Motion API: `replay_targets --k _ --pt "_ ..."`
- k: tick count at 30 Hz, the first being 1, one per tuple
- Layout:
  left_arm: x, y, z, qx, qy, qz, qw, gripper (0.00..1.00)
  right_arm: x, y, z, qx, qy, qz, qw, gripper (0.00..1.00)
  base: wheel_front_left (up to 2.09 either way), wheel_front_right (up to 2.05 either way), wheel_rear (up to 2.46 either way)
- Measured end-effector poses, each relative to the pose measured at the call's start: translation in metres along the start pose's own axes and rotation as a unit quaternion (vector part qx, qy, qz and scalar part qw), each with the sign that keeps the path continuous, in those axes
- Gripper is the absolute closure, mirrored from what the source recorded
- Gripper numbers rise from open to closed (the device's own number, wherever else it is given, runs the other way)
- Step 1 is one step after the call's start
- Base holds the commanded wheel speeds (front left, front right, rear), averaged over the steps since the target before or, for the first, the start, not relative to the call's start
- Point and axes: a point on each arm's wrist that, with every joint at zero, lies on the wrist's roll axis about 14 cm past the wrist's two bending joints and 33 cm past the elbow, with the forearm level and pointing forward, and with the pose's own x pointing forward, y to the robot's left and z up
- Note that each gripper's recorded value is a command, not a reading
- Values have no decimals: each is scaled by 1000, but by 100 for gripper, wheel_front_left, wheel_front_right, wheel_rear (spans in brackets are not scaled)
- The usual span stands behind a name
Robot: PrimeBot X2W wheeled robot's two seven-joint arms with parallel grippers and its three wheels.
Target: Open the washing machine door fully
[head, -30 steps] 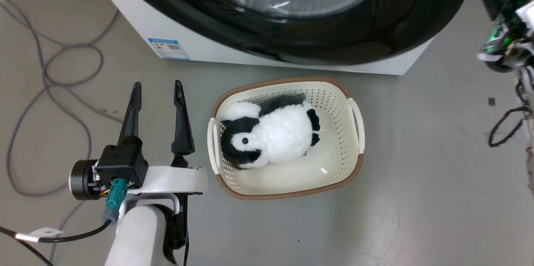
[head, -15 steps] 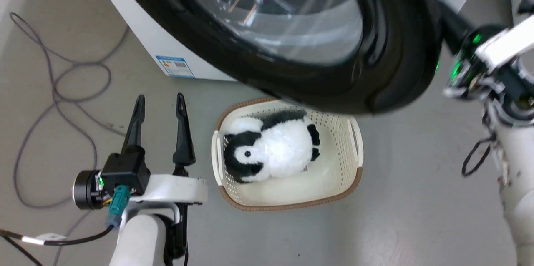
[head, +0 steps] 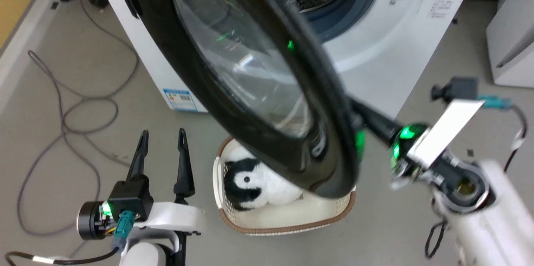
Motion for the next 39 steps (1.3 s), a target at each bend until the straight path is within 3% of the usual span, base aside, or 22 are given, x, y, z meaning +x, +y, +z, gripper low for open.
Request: replay_targets --k 16,24,29,32,36,39 --pt "-27 5 8 -2 -5 -2 1000 0 -22 26 -110 26 89 23 995 100 0 0 0" --pt "-33 7 13 -1 -11 0 1000 0 -32 38 -136 12 98 33 995 100 0 0 0" --pt "-35 6 14 -2 -12 -3 1000 0 -41 41 -109 -19 25 32 999 100 0 0 0" --pt "-38 5 14 -3 -12 -6 1000 0 -50 42 -74 -65 -59 24 996 100 0 0 0" --pt "-39 4 17 -4 -16 -8 1000 0 -69 40 -26 -132 -186 6 974 100 0 0 0" --pt "-40 4 17 -5 -17 -9 1000 0 -88 34 2 -205 -260 -18 943 100 0 0 0"
